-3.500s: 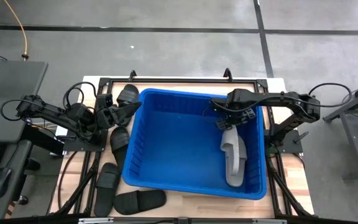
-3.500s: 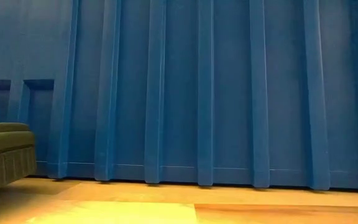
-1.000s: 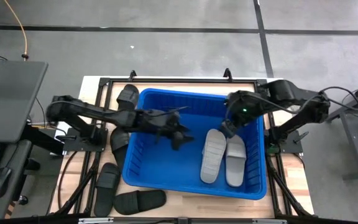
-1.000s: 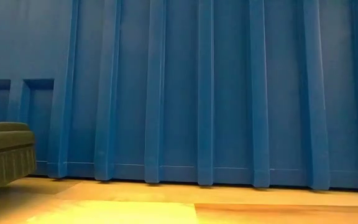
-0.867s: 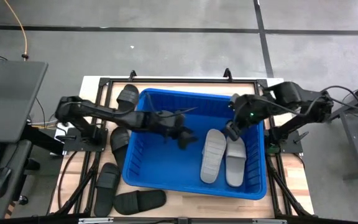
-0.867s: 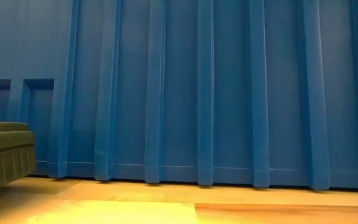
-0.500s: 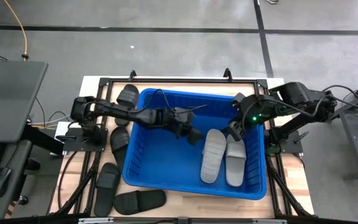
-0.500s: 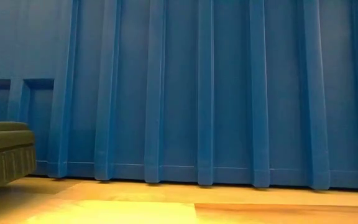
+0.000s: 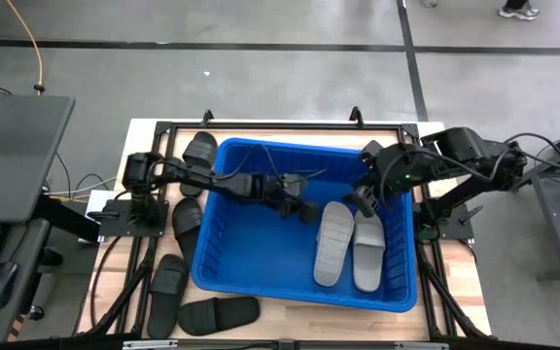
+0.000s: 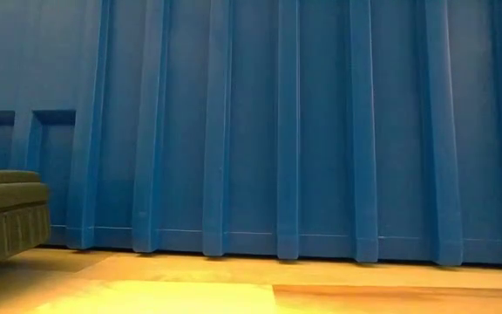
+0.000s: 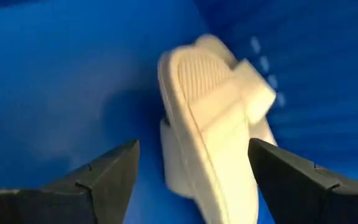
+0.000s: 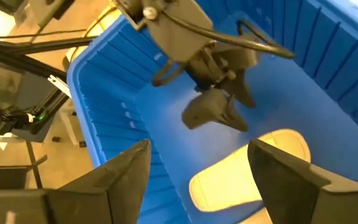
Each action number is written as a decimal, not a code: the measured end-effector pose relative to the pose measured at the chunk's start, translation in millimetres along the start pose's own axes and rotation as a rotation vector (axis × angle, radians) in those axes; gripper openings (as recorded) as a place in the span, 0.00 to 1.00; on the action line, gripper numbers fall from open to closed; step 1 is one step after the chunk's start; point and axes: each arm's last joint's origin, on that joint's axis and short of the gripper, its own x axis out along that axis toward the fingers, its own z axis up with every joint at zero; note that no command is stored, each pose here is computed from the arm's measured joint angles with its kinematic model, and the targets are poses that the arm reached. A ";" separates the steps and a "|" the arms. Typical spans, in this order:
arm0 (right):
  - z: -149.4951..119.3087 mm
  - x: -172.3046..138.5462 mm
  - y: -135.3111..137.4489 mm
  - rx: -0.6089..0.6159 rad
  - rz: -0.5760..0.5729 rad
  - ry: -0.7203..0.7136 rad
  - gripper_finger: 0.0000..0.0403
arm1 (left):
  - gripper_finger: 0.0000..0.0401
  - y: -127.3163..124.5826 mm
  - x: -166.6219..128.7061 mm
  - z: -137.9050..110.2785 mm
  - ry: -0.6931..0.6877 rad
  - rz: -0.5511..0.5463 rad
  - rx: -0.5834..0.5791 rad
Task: Pick and place slides into bin
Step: Put the gray slide into the blue organizer bin
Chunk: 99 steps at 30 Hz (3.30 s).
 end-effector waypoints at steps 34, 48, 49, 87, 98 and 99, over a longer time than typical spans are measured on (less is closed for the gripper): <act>2.5 0.1 1.3 -0.011 -0.005 -0.047 0.64 | 0.69 24.6 57.6 -5.9 -0.037 -0.136 -0.110; 2.9 0.1 1.2 -0.002 -0.014 -0.061 0.64 | 0.15 25.3 70.0 -10.1 0.048 -0.264 -0.080; 2.9 0.2 1.3 -0.002 -0.013 -0.060 0.64 | 0.16 24.5 69.9 -11.2 0.066 -0.278 -0.066; 5.6 0.1 4.9 -0.122 0.023 -0.084 0.64 | 0.86 16.2 43.6 0.8 0.638 -0.383 -0.097; 4.6 -0.2 7.5 -0.141 0.047 -0.080 0.64 | 0.86 30.1 47.0 -3.6 0.484 -0.107 -0.104; 4.8 -0.2 7.8 -0.143 0.049 -0.082 0.64 | 0.86 28.2 47.3 -5.2 0.477 -0.104 -0.112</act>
